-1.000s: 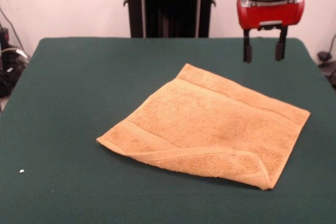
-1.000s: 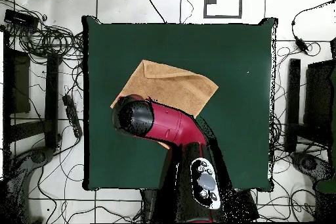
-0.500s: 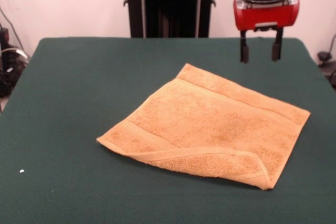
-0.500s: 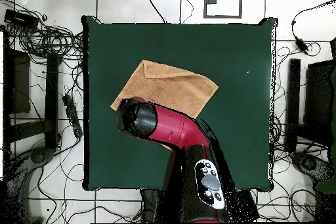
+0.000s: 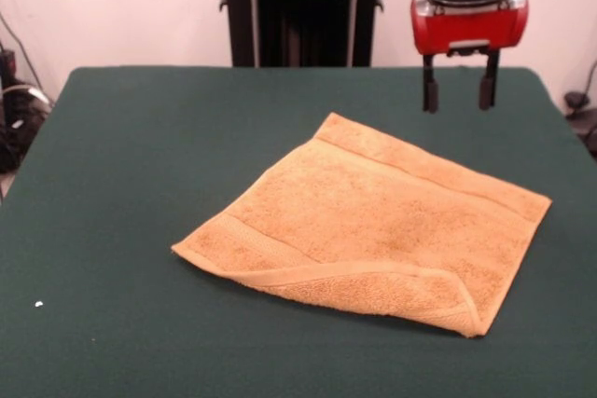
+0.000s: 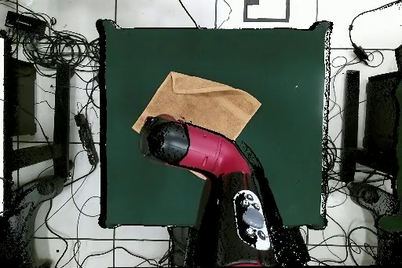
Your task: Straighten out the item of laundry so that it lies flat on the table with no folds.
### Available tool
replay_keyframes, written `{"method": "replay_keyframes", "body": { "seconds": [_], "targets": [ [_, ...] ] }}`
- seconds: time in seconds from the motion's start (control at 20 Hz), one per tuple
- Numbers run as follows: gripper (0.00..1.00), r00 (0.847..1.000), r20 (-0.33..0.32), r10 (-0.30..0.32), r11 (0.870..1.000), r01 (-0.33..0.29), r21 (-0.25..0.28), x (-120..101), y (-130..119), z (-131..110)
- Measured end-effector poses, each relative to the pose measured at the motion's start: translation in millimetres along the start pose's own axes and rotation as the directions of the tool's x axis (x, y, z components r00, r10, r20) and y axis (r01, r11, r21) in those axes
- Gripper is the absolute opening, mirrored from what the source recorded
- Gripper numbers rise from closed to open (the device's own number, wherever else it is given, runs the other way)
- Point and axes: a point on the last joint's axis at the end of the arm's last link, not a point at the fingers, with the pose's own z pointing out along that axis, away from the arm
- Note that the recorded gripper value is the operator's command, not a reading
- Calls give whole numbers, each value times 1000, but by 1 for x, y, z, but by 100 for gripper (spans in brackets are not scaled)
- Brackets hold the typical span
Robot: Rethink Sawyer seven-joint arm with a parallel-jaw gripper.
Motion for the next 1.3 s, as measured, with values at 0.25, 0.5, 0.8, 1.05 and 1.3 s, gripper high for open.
{"method": "replay_keyframes", "body": {
  "seconds": [0.25,0.5,0.8,1.05,1.3],
  "targets": [
    [100,1000,11,-21,1000,21,14,-18,-5,-11],
    [100,999,8,-51,999,51,14,-44,-4,-27],
    [100,995,-2,-96,995,96,12,-94,0,-53],
    [100,990,-5,-140,990,140,28,-147,0,-72],
    [100,988,10,-157,987,156,38,-194,-4,-82]
  ]
}}
